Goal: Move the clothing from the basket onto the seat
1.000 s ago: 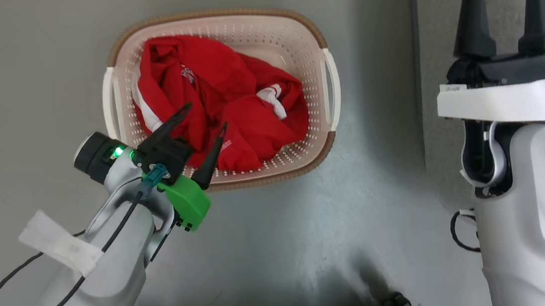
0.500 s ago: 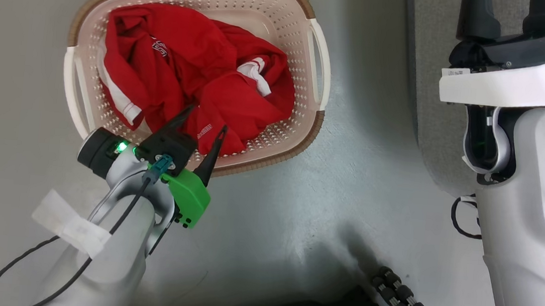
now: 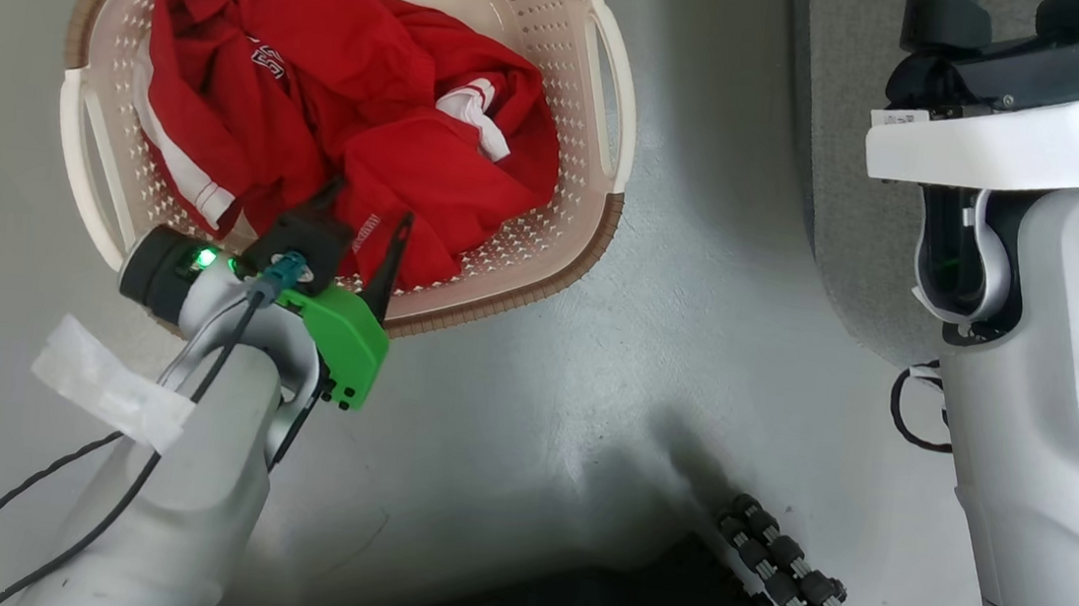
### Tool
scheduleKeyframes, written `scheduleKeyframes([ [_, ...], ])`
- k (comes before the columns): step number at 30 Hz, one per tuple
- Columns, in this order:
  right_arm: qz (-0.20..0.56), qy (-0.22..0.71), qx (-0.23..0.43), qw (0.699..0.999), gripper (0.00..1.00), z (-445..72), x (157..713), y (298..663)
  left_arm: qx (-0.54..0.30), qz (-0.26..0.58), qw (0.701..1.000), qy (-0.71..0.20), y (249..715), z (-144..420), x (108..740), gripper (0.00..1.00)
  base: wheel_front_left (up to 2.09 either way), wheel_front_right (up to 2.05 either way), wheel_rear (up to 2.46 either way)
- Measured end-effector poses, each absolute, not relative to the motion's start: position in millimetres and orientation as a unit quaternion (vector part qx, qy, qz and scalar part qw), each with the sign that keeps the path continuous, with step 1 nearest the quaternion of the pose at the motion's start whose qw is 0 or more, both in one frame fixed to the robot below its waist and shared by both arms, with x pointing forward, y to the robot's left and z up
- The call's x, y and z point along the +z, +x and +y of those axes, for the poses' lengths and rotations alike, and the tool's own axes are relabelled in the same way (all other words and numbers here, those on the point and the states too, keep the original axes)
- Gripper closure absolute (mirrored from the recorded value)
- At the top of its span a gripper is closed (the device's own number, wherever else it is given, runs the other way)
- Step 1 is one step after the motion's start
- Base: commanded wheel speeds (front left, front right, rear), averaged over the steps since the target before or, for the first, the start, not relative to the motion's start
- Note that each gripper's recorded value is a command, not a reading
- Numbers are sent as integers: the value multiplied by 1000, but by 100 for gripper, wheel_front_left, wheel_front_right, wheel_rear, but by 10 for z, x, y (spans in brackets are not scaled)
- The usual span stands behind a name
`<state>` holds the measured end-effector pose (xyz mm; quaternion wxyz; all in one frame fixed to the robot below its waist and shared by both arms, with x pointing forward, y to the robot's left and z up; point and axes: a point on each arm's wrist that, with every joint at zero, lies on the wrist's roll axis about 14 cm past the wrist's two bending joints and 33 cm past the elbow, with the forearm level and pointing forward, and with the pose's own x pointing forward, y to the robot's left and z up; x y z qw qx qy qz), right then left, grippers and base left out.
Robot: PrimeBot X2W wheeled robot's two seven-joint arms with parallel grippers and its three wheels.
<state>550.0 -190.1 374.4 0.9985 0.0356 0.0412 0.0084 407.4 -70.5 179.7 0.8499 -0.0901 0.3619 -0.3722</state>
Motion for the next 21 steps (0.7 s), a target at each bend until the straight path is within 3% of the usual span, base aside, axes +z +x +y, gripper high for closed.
scheduleKeyframes([
  [10, 44, 44, 11, 998, 0, -1884, 3664, 5558, -366, 385, 842, -97, 4068, -717, 1606, 0, 0, 0, 0],
  [11, 44, 44, 11, 998, 0, -1883, 3664, 5561, -369, 387, 840, -97, 4052, -727, 1599, 21, 0, 0, 0],
  [12, 44, 44, 12, 998, 0, -1881, 3661, 5561, -371, 388, 838, -96, 4042, -733, 1594, 55, 0, 0, 0],
  [14, 45, 44, 12, 998, 0, -1875, 3656, 5559, -375, 388, 837, -94, 4033, -750, 1593, 100, 0, 0, 0],
  [21, 44, 44, 10, 998, 0, -1879, 3696, 5553, -378, 371, 841, -110, 4094, -806, 1718, 100, 0, 0, 0],
])
